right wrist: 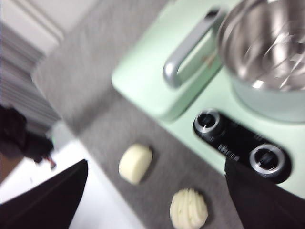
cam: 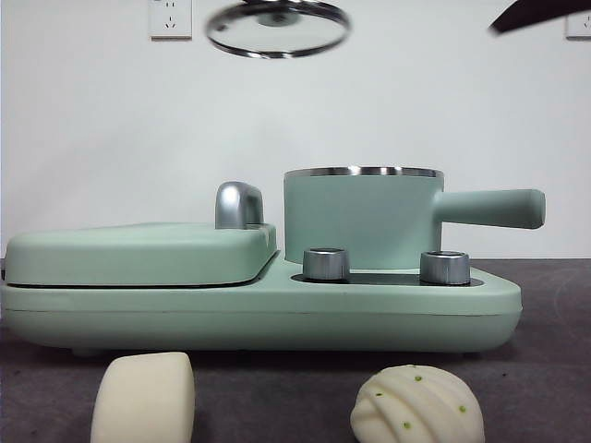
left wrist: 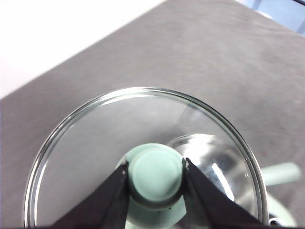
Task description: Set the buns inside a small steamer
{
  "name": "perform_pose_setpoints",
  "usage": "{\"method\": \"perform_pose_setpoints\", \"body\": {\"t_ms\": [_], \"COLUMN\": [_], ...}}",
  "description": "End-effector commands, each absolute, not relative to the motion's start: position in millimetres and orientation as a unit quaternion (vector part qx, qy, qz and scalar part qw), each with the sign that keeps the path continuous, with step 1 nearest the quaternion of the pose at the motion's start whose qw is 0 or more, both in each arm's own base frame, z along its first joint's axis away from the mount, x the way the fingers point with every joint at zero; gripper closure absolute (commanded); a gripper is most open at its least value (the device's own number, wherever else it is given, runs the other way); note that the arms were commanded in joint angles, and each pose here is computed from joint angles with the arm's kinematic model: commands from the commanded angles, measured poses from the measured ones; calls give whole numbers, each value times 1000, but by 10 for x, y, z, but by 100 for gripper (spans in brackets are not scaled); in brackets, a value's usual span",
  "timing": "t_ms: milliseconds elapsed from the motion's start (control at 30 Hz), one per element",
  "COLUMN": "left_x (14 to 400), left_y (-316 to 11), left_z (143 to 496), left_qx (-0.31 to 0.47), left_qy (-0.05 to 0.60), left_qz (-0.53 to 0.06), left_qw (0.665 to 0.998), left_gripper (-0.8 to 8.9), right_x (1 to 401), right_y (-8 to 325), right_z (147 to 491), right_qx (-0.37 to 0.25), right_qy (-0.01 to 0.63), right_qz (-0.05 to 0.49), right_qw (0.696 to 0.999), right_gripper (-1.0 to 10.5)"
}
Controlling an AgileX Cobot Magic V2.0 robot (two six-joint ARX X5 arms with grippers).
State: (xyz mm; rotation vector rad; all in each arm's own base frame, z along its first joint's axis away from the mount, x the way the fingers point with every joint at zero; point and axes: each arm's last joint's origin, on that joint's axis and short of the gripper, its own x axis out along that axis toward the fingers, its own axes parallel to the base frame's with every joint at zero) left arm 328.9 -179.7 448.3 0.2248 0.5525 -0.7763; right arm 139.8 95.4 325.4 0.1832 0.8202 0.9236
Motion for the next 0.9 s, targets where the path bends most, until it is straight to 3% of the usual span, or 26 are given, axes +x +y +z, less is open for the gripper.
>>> {"method": "perform_pose_setpoints", "body": {"t_ms": [33, 500, 900], "left_x": [3217, 3301, 3336], "left_y": [-1597, -1028, -913], "left_z": [4708, 4804, 4803], "left_qx": [108, 89, 85], "left_qy": [229, 231, 232], "left_qz": [-361, -288, -272], "left_qw": [897, 925, 930], "left_gripper": [798, 798, 798], "right_x": [1413, 1362, 1363], "right_y": [1287, 2416, 2948], "right_z": [3212, 2697, 2099], "right_qx": [66, -8, -67], "right_qy": [424, 564, 571], "right_qz": [430, 382, 380], "right_qw": [794, 733, 725], "right_gripper": [488, 487, 487]}}
